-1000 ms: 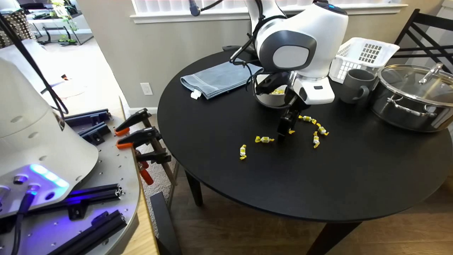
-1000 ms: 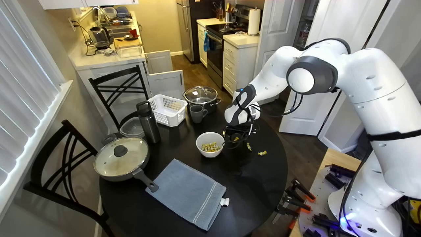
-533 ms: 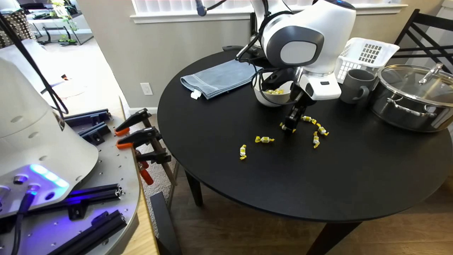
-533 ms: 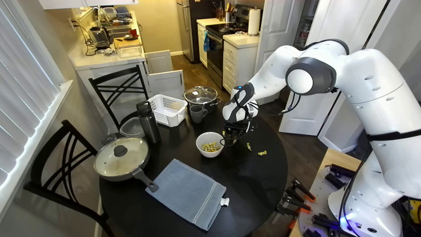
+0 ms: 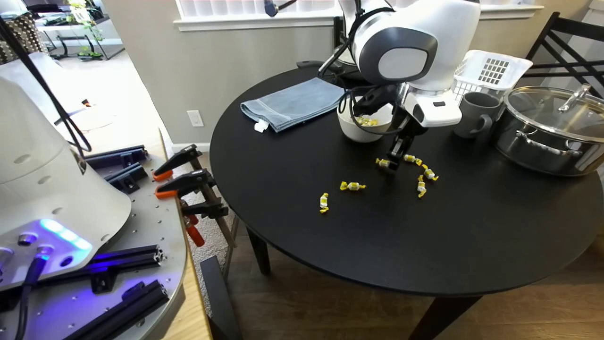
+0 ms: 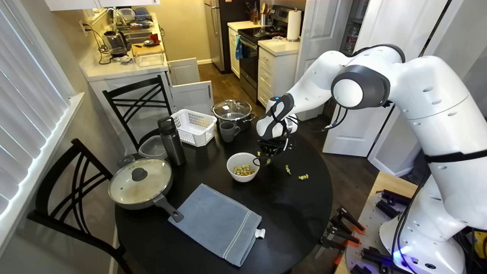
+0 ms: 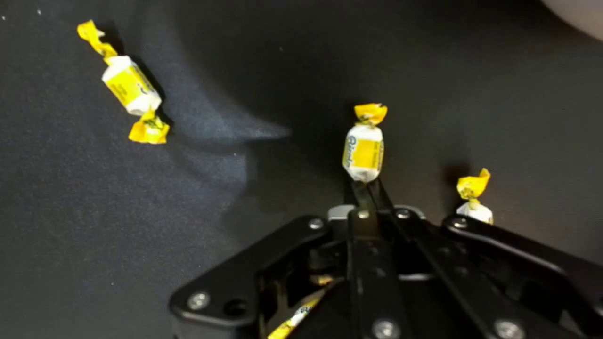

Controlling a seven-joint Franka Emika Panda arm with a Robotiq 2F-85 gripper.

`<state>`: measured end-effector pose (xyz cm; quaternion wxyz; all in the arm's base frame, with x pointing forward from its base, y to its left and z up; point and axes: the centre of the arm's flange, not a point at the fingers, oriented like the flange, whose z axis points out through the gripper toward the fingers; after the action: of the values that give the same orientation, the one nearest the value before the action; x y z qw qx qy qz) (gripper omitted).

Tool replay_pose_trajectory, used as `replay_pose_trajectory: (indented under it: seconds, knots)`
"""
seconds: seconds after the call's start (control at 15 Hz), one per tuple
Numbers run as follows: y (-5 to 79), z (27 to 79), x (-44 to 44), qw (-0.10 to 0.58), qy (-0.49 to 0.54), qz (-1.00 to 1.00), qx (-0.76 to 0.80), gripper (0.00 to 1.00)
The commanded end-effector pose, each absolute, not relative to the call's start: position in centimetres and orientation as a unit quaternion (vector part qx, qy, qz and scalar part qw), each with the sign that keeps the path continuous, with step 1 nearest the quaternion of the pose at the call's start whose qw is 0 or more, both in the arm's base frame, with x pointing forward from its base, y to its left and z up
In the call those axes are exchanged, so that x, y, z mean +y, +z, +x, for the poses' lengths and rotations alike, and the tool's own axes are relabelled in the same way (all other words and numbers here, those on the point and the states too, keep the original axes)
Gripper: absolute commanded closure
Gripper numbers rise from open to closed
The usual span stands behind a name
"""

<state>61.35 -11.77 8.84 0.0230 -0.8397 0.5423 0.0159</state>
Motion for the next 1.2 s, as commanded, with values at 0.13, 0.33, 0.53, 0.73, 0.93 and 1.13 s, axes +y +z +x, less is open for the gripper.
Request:
replay_pose_trajectory:
  seconds: [0.13, 0.33, 0.53, 0.73, 0.93, 1.13]
  knots:
    - [16.1, 61.2, -11.1, 0.046, -0.030, -0.845, 0.532, 1.00]
    - [20.0, 61.5, -10.5, 0.061, -0.063, -0.848, 0.522, 1.00]
    - [22.5, 61.9, -9.0, 0.082, -0.082, -0.852, 0.511, 1.00]
    - [23.5, 61.9, -6.1, 0.102, -0.081, -0.862, 0.490, 1.00]
    - [23.8, 61.7, -3.1, 0.112, -0.075, -0.875, 0.465, 1.00]
    - [24.0, 61.1, -1.2, 0.118, -0.068, -0.886, 0.444, 0.71]
